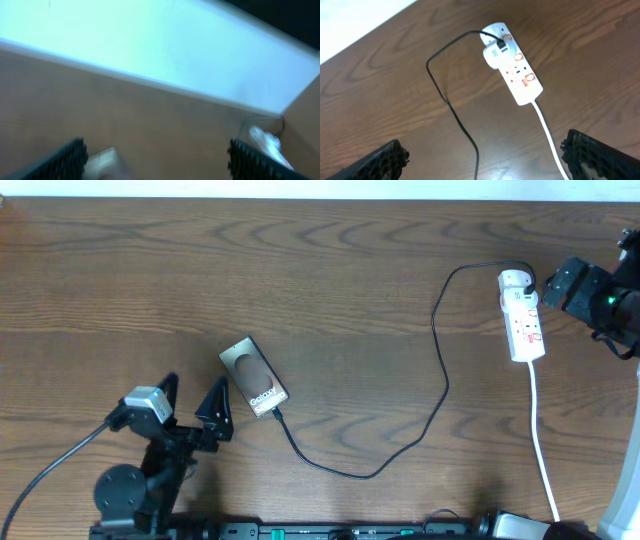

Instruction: Plug charger to phone and switch on socket

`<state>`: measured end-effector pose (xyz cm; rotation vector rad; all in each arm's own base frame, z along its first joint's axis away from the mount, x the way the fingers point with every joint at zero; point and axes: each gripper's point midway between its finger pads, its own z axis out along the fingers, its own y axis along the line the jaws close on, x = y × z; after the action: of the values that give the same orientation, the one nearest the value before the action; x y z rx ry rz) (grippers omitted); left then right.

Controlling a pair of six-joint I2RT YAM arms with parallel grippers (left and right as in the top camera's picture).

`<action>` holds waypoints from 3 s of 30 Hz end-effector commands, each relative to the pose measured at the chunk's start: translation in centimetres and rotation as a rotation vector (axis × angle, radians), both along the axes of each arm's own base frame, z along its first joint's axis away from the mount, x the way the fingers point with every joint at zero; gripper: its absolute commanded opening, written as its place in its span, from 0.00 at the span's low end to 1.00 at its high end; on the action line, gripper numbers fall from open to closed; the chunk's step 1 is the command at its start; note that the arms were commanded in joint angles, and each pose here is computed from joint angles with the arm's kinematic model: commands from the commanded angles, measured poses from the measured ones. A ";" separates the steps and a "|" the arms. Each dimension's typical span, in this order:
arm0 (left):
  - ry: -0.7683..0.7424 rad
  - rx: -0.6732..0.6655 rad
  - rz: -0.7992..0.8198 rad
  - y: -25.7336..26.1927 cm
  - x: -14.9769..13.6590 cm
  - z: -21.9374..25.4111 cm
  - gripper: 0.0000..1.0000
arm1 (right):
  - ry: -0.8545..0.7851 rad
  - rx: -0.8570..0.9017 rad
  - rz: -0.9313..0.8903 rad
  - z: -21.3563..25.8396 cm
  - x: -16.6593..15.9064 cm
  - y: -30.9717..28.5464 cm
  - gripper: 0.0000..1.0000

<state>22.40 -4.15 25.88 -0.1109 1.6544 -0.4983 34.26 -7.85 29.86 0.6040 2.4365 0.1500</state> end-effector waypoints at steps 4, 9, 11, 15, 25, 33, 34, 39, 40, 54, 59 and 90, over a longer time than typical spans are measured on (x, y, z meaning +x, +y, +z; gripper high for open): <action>-0.269 0.025 0.027 0.4 0.8 -1.1 0.88 | -0.019 -0.005 -0.010 0.7 -0.1 0.0 0.99; -0.269 0.019 0.086 1.3 1.3 -2.9 0.88 | -0.019 -0.005 -0.010 0.7 -0.1 0.0 0.99; -0.242 0.021 0.100 1.5 1.5 -3.7 0.88 | -0.019 -0.005 -0.010 0.7 -0.1 0.0 0.99; -0.116 0.026 0.117 1.9 2.0 -7.0 0.88 | -0.019 -0.005 -0.010 0.7 -0.1 0.0 0.99; 0.071 0.044 0.146 2.4 1.9 -11.8 0.88 | -0.019 -0.005 -0.010 0.7 -0.1 0.0 0.99; 0.073 0.044 0.146 2.4 1.9 -11.9 0.88 | -0.019 -0.005 -0.010 0.7 -0.1 0.0 0.99; 0.073 0.044 0.146 2.4 1.9 -11.9 0.88 | -0.019 -0.005 -0.010 0.7 -0.1 0.0 0.99; 0.073 0.044 0.146 2.4 1.9 -11.9 0.88 | -0.019 -0.005 -0.010 0.7 -0.1 0.0 0.99; 0.073 0.044 0.146 2.4 1.9 -11.9 0.88 | -0.019 -0.005 -0.010 0.7 -0.1 0.0 0.99; 0.073 0.044 0.146 2.4 1.9 -11.9 0.88 | -0.019 -0.005 -0.010 0.7 -0.1 0.0 0.99; 0.073 0.044 0.146 2.4 1.9 -11.9 0.88 | -0.015 -0.013 -0.012 0.7 -0.3 -0.1 0.99; 0.073 0.044 0.146 2.4 1.9 -11.9 0.88 | -1.164 -0.102 0.205 0.6 -6.8 9.7 0.99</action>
<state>24.41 -1.54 15.53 -0.2231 1.6658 -0.3516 28.49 1.72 33.10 0.1179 1.3772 0.3348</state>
